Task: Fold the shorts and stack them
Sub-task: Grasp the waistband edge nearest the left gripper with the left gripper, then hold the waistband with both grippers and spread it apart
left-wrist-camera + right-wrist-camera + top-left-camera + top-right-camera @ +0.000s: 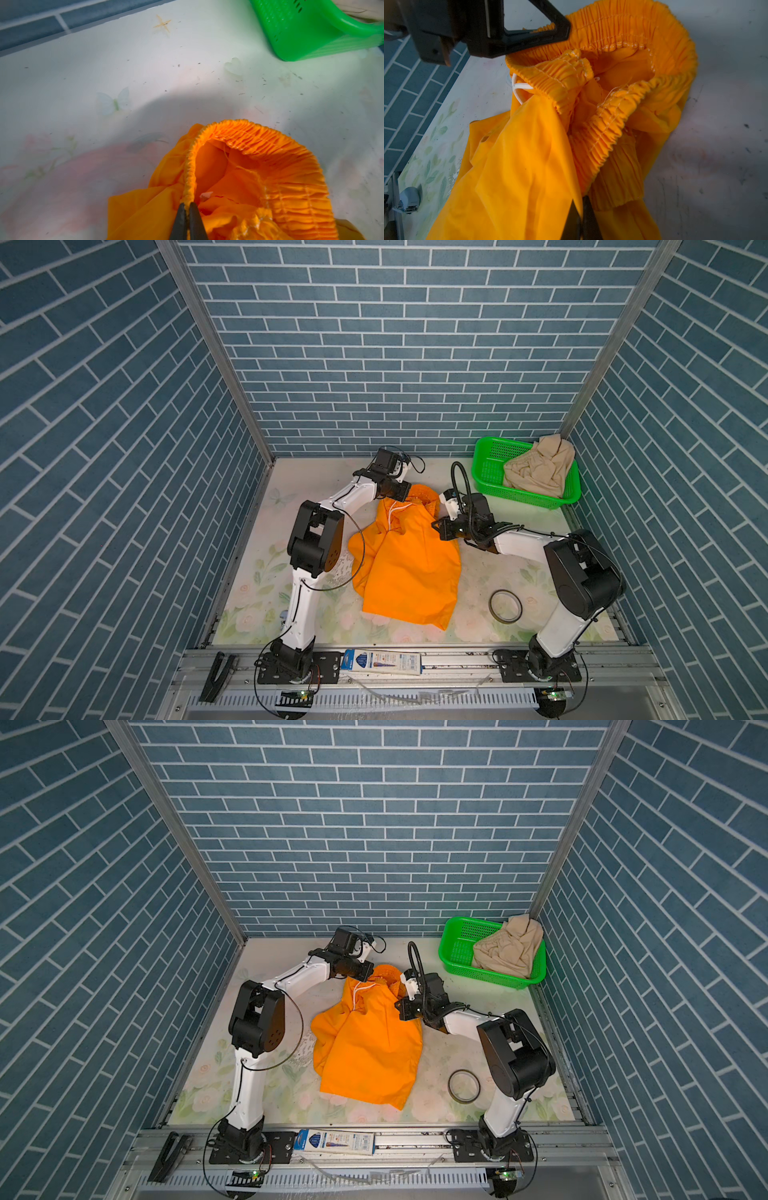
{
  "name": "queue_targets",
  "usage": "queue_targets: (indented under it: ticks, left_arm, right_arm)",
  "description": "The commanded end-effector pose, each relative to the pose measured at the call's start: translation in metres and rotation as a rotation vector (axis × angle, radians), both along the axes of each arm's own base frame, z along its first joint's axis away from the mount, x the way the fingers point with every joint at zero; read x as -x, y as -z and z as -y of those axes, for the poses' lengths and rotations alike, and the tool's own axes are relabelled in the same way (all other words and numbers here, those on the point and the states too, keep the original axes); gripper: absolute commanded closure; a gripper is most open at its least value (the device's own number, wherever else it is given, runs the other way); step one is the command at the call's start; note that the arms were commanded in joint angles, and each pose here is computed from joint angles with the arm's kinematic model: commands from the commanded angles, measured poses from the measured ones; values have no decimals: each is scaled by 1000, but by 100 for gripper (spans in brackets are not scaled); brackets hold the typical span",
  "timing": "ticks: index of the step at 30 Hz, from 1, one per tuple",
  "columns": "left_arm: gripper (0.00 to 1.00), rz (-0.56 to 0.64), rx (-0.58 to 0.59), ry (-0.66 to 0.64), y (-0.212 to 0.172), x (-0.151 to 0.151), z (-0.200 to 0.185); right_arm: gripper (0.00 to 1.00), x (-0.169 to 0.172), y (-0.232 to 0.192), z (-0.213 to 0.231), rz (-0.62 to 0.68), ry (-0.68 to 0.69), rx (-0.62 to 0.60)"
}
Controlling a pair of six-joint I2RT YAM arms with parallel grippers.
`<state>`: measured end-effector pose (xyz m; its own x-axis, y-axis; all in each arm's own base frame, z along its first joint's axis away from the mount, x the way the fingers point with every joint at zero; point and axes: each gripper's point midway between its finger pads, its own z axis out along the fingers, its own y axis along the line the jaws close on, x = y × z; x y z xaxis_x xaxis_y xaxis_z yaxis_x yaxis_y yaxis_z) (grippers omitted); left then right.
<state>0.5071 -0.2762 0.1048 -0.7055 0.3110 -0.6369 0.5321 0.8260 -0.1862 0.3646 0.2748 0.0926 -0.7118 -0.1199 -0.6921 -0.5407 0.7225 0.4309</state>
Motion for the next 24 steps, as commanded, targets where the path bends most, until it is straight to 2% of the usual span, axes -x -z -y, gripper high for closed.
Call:
queue_targets:
  ticks: [1,6,9,11,12,13,14,16,17,24]
  left_arm:
    - [100,79,-47,-138,-59,1,-48]
    - [100,178,-13,-240,-121,30,-85]
    - [100,203,-8,-300,-132,55,-103]
    - [98,194,-18,-351,-126,69,-116]
    - [90,184,-25,-372,-120,75,-121]
    - [84,175,-32,-388,-112,82,-126]
    - [83,161,-38,-386,-100,89,-128]
    - [72,149,-33,-378,-85,98,-129]
    - [70,141,-29,-370,-79,101,-129]
    - [70,96,-57,-383,-65,115,-136]
  right_arm:
    - [100,-5,-37,15,99,39,18]
    - [100,-3,-47,44,186,70,109]
    - [100,2,-42,59,188,80,163]
    - [100,4,-35,72,162,120,197]
    - [100,5,-32,76,143,126,202]
    - [90,10,-27,77,115,116,203]
    - [86,12,-24,78,98,110,205]
    - [79,18,-24,75,80,89,191]
    - [75,20,-26,74,77,81,181]
    - [63,24,-68,53,92,41,61]
